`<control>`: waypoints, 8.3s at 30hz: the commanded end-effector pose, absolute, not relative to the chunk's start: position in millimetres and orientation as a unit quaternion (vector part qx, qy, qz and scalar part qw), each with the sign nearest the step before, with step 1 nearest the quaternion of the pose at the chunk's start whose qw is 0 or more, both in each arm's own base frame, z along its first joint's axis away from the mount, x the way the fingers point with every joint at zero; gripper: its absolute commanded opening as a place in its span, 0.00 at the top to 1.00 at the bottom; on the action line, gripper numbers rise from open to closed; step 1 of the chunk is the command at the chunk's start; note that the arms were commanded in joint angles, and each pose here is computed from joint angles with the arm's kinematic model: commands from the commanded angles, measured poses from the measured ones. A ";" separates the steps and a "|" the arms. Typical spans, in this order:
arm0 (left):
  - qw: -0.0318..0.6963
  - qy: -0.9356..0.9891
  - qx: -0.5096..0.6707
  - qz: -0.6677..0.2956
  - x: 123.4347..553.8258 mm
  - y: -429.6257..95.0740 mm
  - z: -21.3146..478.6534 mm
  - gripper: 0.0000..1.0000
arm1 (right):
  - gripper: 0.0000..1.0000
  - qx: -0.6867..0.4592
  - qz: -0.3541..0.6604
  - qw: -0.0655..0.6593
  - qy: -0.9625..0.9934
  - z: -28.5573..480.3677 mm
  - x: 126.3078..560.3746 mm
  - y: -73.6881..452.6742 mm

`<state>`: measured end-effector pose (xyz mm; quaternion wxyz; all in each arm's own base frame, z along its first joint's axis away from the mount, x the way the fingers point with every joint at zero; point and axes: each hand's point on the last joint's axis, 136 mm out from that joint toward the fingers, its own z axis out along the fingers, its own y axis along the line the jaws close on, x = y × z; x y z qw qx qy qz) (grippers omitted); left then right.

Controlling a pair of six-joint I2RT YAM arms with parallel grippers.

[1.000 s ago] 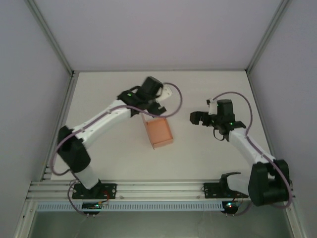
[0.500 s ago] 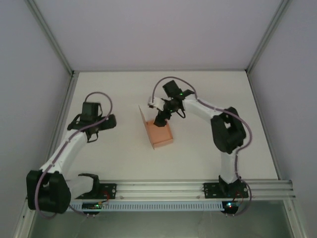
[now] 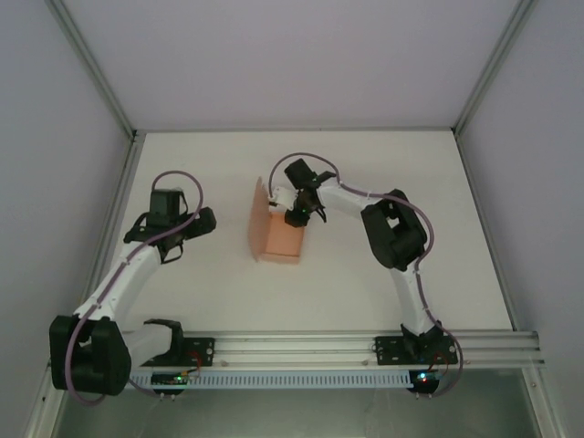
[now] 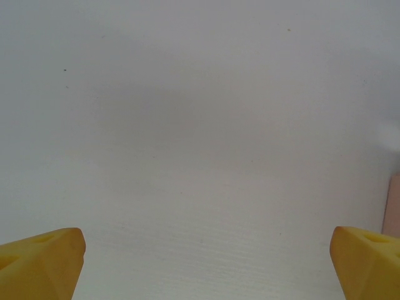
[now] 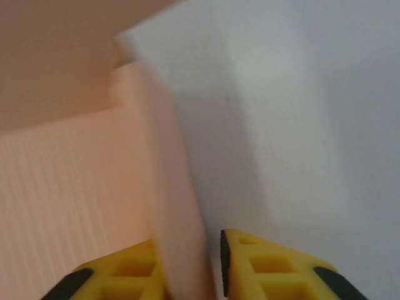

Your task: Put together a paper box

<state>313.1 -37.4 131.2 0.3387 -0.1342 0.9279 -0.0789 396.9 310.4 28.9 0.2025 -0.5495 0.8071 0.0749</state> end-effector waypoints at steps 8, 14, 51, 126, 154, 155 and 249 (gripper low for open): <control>0.358 0.921 -0.127 -0.090 340.0 -43.0 140.6 0.01 | 0.78 -0.076 -0.052 0.181 0.979 42.8 379.1 216.2; 0.350 0.922 -0.121 -0.111 350.4 -52.2 139.2 0.01 | 0.71 0.027 -0.028 0.133 0.990 34.2 322.0 216.8; 0.244 0.815 0.422 -0.314 399.4 -238.3 146.0 0.33 | 0.32 -0.463 0.142 0.256 0.837 141.8 392.7 215.4; 0.346 0.913 -0.094 -0.196 419.0 -278.4 87.3 1.00 | 0.96 0.150 0.148 0.443 0.871 105.5 443.5 239.7; 0.310 0.910 -0.040 -0.272 368.9 -304.3 45.4 1.00 | 0.94 0.084 0.147 0.453 0.875 63.6 404.7 231.5; 0.306 0.910 -0.033 -0.277 362.3 -302.7 39.8 1.00 | 0.95 0.066 0.142 0.456 0.876 60.3 402.4 230.1; 0.122 0.942 -0.074 -0.305 399.5 -241.4 -16.1 0.56 | 0.01 -0.060 0.212 0.396 0.892 122.5 328.9 182.3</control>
